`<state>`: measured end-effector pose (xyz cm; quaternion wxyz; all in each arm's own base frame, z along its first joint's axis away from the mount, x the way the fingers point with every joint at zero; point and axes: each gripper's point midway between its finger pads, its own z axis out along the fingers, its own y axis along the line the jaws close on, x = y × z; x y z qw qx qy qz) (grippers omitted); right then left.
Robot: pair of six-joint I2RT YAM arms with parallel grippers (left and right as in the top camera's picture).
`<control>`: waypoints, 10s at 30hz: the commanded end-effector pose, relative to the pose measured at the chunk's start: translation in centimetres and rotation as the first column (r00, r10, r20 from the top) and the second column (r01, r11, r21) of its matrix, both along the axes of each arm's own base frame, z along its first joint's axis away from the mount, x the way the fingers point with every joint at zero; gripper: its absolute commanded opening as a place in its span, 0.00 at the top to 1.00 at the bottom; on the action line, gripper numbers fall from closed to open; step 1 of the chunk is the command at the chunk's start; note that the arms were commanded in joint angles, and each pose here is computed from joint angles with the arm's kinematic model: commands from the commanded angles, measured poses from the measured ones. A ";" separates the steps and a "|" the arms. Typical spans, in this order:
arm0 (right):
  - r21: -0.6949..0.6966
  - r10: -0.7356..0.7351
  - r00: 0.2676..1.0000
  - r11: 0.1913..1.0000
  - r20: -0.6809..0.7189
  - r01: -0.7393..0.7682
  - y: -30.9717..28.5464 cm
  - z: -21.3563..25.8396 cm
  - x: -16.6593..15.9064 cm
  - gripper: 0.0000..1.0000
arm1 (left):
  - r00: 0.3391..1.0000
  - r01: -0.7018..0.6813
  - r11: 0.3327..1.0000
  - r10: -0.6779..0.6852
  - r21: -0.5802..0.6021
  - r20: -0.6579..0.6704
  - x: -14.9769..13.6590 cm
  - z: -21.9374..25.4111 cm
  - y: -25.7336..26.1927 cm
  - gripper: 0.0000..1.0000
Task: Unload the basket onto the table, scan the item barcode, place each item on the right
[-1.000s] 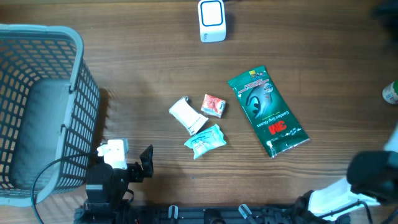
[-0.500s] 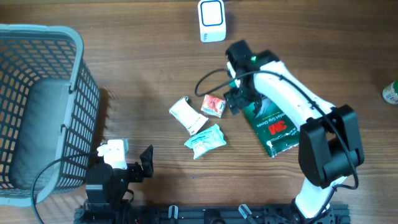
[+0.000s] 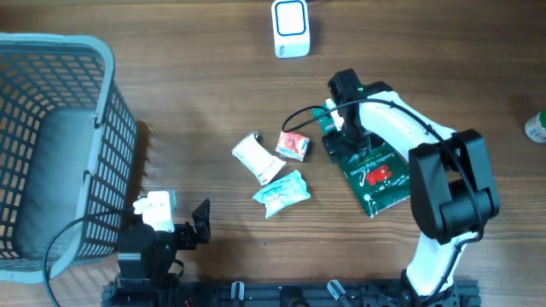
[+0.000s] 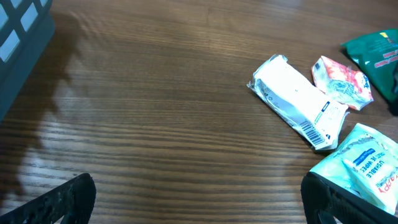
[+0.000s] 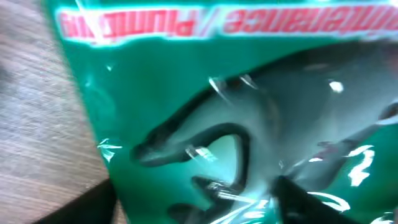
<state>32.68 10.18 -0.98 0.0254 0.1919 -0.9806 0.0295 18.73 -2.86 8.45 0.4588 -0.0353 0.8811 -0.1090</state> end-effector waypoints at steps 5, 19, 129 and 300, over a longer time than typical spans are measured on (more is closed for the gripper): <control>0.141 -0.105 0.925 0.976 -0.365 0.166 2.7 -3.7 -6.8 0.95 | 1.000 -0.004 1.000 0.004 -0.006 0.003 0.0 0.0 0.0 0.00; 0.752 0.218 0.869 0.618 -0.444 0.229 13.3 15.7 -6.1 0.96 | 1.000 -0.004 1.000 0.004 -0.006 0.003 0.0 0.0 0.0 0.00; 0.662 -0.438 0.857 0.561 -0.272 0.496 13.2 1.5 -2.4 0.00 | 1.000 -0.004 1.000 0.004 -0.006 0.003 0.0 0.0 0.0 0.00; 0.912 0.282 0.958 0.404 -0.044 -0.077 25.0 22.2 -2.4 0.96 | 1.000 -0.004 1.000 0.004 -0.006 0.003 0.0 0.0 0.0 0.00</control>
